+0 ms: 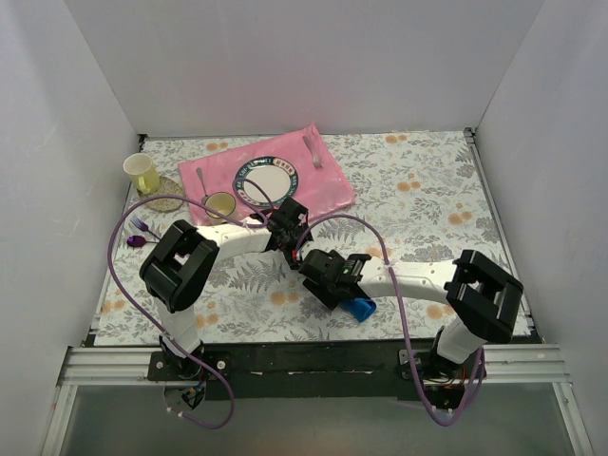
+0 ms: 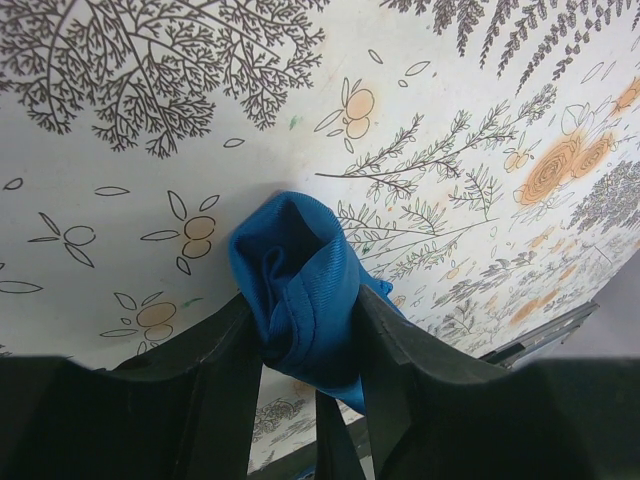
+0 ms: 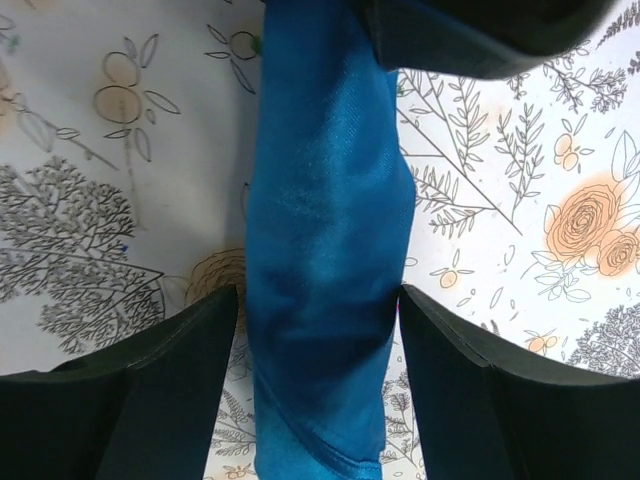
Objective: Fold the napkin, place the utensils inside, and roll it up
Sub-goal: Roll the napkin with the utensil
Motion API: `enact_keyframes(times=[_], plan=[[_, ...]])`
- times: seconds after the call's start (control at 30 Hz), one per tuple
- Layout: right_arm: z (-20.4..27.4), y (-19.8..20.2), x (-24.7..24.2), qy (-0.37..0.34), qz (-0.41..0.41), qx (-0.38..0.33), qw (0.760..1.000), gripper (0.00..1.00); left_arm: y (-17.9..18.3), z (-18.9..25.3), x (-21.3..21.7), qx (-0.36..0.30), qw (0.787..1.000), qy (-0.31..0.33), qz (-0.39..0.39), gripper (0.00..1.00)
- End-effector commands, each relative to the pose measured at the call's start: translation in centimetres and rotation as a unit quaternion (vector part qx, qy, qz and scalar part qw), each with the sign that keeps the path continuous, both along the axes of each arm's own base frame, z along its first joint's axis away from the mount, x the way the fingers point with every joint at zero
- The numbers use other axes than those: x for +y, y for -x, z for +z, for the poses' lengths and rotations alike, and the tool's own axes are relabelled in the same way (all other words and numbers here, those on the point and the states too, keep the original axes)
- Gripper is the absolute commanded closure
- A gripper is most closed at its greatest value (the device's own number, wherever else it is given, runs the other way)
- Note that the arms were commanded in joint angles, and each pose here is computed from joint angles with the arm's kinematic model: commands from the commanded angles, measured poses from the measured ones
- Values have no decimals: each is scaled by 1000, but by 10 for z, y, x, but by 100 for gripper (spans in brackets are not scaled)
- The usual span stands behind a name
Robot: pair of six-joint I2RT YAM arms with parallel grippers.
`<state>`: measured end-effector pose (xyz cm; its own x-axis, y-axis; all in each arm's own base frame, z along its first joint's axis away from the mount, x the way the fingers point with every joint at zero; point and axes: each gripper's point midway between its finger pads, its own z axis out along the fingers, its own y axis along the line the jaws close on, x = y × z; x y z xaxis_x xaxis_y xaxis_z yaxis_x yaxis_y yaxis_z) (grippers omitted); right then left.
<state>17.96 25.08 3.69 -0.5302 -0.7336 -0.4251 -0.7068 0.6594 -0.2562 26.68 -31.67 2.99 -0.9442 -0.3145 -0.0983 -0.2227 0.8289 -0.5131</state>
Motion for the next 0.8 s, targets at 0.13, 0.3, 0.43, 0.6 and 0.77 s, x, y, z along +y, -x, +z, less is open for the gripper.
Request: enact_keyframes(times=[0.13, 0.3, 0.43, 0.6, 0.77], plan=[[-10, -13, -10, 26, -26, -36, 999, 40, 16, -21, 15, 21, 999, -41, -11, 59], [-16, -13, -7, -23, -39, -4, 999, 63, 8, -9, 17, -4, 999, -42, -13, 41], [-13, -8, 10, -104, -30, 55, 993, 70, 0, 11, 22, -41, 998, -40, -13, 31], [-11, -15, 18, -217, -49, 128, 967, 71, -4, 28, 27, -61, 998, -36, -5, 27], [-5, -15, 21, -318, -56, 213, 922, 72, -5, 36, 20, -55, 998, -17, -1, 25]])
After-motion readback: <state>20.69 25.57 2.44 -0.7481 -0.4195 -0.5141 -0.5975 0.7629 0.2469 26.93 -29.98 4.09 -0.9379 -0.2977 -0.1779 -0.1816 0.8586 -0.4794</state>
